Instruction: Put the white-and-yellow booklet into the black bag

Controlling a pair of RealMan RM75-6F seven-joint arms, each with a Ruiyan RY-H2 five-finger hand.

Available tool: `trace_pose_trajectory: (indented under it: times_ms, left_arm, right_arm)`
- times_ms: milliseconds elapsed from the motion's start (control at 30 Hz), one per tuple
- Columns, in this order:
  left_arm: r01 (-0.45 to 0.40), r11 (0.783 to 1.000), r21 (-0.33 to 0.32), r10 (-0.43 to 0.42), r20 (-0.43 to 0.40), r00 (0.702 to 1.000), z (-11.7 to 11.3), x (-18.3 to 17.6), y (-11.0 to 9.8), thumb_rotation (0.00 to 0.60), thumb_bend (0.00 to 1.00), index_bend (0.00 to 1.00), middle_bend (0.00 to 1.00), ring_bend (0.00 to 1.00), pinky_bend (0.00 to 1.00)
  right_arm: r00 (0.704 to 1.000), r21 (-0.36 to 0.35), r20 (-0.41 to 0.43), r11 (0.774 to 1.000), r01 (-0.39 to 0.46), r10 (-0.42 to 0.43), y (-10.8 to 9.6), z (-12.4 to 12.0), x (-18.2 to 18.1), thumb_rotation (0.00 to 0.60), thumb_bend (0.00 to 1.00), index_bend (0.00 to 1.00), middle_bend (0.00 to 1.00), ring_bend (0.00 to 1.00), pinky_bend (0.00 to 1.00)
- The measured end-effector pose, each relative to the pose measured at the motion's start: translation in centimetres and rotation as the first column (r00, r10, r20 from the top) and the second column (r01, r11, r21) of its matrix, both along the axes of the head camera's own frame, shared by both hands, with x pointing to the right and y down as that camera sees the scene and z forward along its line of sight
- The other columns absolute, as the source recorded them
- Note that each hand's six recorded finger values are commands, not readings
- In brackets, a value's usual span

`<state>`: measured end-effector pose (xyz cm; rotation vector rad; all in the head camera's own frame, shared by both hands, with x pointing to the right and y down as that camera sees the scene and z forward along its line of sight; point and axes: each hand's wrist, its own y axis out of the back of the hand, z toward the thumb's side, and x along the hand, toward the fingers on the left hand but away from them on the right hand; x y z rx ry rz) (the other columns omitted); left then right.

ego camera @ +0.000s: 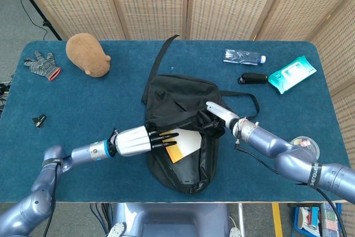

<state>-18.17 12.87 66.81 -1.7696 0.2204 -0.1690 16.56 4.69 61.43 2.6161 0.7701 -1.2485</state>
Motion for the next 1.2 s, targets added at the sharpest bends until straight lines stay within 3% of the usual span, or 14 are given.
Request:
trace_pose_trajectory:
  times_ms: [233,367,467,500,533,600,633,733,833,967,1067,1200]
  left_arm:
    - [0.014,0.997,-0.070,-0.022,-0.114,0.993,-2.5,-3.8,1.1,0.600,0.03,0.22,0.10,0.20,0.60]
    - [0.080,0.993,-0.086,-0.092,-0.151,0.984,-4.2,-7.8,1.2,0.600,0.03,0.23,0.11,0.22,0.60]
    - [0.163,0.981,-0.104,-0.177,-0.147,0.973,-4.8,-10.5,0.6,0.600,0.02,0.23,0.11,0.21,0.60]
    - [0.193,0.975,-0.107,-0.207,-0.145,0.968,-5.1,-11.5,0.3,0.600,0.02,0.23,0.10,0.20,0.59]
    - [0.225,0.968,-0.108,-0.239,-0.141,0.961,-5.3,-12.4,0.0,0.600,0.02,0.23,0.10,0.19,0.58]
    - [0.301,0.948,-0.104,-0.313,-0.129,0.941,-5.7,-14.6,-0.6,0.600,0.02,0.23,0.08,0.19,0.56]
    - [0.331,0.938,-0.103,-0.342,-0.122,0.932,-5.9,-15.4,-0.8,0.600,0.01,0.22,0.07,0.20,0.54]
    - [0.417,0.902,-0.114,-0.427,-0.083,0.900,-5.7,-17.7,-1.5,0.600,0.00,0.16,0.01,0.13,0.44]
    - [0.514,0.844,-0.153,-0.523,-0.023,0.852,-5.0,-20.2,-2.1,0.600,0.00,0.12,0.00,0.07,0.38]
    - [0.652,0.735,-0.186,-0.654,0.059,0.754,-4.6,-24.6,-2.5,0.600,0.00,0.09,0.00,0.04,0.35]
    - [0.710,0.677,-0.196,-0.714,0.062,0.698,-5.3,-26.6,-2.4,0.600,0.00,0.03,0.00,0.01,0.30]
    - [0.774,0.596,-0.213,-0.781,0.070,0.621,-6.0,-28.6,-1.8,0.600,0.00,0.00,0.00,0.00,0.23]
  right_arm:
    - [1.000,0.016,-0.020,1.000,-0.004,0.005,0.3,0.2,0.7,0.600,0.76,0.60,0.54,0.45,0.59]
    - [0.999,0.031,-0.032,1.000,0.007,-0.006,1.0,0.3,1.0,0.600,0.76,0.59,0.54,0.44,0.58]
    - [0.999,0.047,-0.049,0.999,0.019,-0.016,1.6,0.7,1.4,0.600,0.73,0.53,0.46,0.35,0.46]
    - [0.998,0.054,-0.058,0.998,0.025,-0.022,1.9,0.9,1.6,0.600,0.59,0.43,0.35,0.24,0.35]
    - [0.997,0.058,-0.065,0.998,0.031,-0.028,2.2,1.1,1.8,0.600,0.37,0.30,0.22,0.13,0.23]
    - [0.996,0.065,-0.078,0.997,0.051,-0.046,3.0,1.4,2.0,0.600,0.05,0.08,0.04,0.01,0.06]
    - [0.995,0.068,-0.085,0.995,0.067,-0.061,3.3,1.5,2.1,0.600,0.00,0.02,0.00,0.00,0.02]
    - [0.982,0.085,-0.126,0.985,0.153,-0.142,4.6,1.8,2.5,0.600,0.00,0.00,0.00,0.00,0.00]
    - [0.962,0.132,-0.172,0.963,0.235,-0.211,5.5,1.9,3.0,0.600,0.00,0.00,0.00,0.00,0.00]
    - [0.945,0.224,-0.220,0.930,0.291,-0.243,5.9,1.5,3.6,0.600,0.00,0.00,0.00,0.00,0.00]
    - [0.934,0.316,-0.262,0.893,0.319,-0.241,6.0,0.8,4.2,0.600,0.00,0.00,0.00,0.00,0.00]
    - [0.925,0.468,-0.327,0.817,0.338,-0.196,5.7,-0.6,5.7,0.600,0.00,0.00,0.00,0.00,0.00]
